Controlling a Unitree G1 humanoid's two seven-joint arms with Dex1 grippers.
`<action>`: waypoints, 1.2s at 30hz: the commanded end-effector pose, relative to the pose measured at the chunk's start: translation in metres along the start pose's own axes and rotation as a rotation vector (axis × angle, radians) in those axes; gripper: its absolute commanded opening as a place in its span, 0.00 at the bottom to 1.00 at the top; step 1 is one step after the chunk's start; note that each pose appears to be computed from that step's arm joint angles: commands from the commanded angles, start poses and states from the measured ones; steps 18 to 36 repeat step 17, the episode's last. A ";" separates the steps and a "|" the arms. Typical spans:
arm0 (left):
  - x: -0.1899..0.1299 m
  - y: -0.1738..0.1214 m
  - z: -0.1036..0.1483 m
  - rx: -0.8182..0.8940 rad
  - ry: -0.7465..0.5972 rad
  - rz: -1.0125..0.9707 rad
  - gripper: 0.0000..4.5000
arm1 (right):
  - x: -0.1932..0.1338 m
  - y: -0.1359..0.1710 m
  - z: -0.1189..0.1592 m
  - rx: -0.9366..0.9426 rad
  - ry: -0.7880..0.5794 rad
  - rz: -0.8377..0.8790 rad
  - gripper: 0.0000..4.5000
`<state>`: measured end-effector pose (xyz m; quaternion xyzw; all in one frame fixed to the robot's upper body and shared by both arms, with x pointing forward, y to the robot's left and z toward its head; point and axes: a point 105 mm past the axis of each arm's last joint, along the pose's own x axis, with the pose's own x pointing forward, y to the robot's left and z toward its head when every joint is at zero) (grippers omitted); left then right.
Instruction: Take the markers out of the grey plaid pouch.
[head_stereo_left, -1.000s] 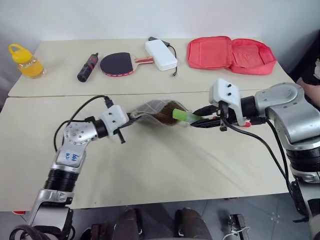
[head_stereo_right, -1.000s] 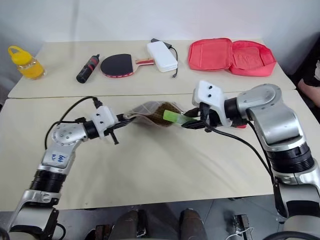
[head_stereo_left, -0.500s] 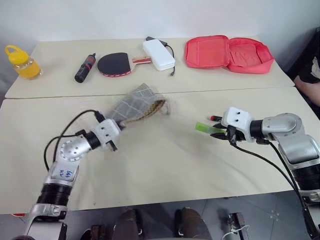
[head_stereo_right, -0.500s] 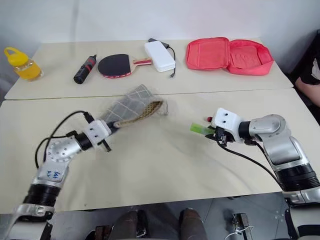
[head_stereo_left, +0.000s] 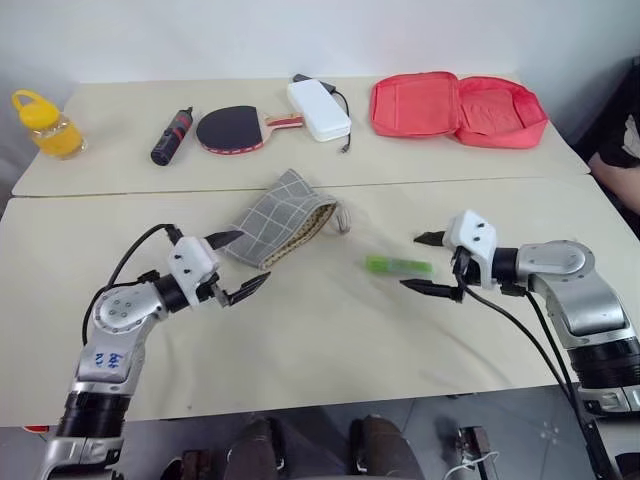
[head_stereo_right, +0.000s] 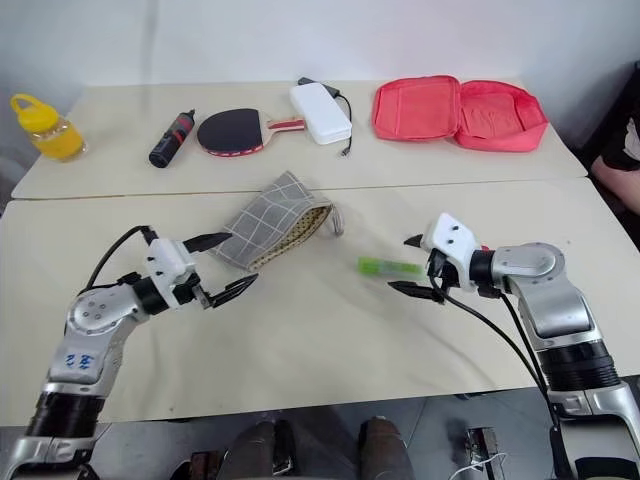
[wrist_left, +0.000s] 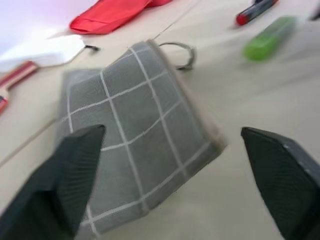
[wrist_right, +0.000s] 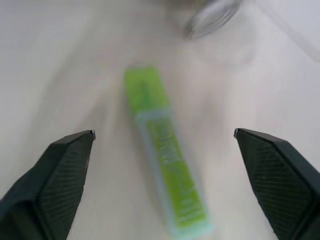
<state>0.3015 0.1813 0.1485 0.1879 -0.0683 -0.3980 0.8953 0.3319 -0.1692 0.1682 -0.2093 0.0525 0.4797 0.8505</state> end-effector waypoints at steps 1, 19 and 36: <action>-0.020 0.005 0.011 -0.063 -0.040 0.081 0.99 | -0.011 0.012 0.016 0.040 -0.155 -0.021 1.00; -0.090 -0.007 -0.035 -0.278 0.159 0.356 0.99 | -0.063 0.037 -0.052 0.076 -0.183 -0.353 1.00; -0.090 -0.007 -0.035 -0.278 0.159 0.356 0.99 | -0.063 0.037 -0.052 0.076 -0.183 -0.353 1.00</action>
